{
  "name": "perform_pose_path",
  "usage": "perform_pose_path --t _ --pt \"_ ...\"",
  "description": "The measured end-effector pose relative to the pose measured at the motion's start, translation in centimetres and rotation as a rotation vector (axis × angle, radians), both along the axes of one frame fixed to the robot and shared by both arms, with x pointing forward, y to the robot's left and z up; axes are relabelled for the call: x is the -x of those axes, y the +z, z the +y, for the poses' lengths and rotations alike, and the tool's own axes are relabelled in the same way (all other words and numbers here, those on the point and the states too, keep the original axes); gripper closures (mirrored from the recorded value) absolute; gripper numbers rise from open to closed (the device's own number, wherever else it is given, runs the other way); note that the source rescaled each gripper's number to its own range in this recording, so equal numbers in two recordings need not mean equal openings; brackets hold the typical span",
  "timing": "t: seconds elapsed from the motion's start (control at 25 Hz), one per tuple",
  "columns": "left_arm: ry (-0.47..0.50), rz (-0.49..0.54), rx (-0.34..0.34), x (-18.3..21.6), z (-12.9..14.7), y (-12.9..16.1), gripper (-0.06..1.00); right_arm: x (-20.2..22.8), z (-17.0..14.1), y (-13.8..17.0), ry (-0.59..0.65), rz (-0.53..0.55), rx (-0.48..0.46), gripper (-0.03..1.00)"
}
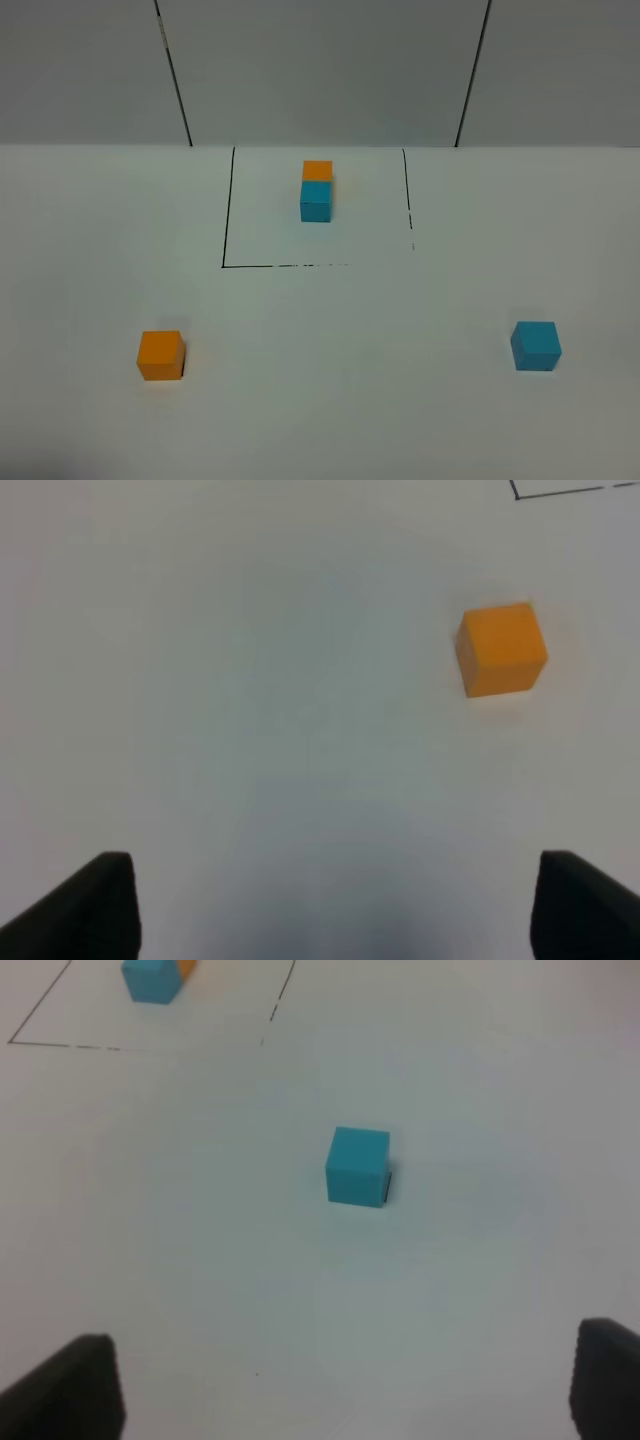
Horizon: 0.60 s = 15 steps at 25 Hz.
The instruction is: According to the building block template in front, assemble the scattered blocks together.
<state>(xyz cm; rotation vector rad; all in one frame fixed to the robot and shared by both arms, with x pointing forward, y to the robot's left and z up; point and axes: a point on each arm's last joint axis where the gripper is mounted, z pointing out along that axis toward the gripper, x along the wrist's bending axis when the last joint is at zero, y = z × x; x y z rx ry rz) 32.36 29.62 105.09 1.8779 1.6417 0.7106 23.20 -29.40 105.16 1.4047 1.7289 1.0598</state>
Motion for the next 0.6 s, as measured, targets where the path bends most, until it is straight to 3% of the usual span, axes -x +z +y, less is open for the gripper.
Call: perform_pose_path --t 0.6 --pt "0.017 0.101 0.043 -5.2 -0.2 -1.8 0.27 0.0 0.0 0.0 0.000 0.000 0.000 0.19"
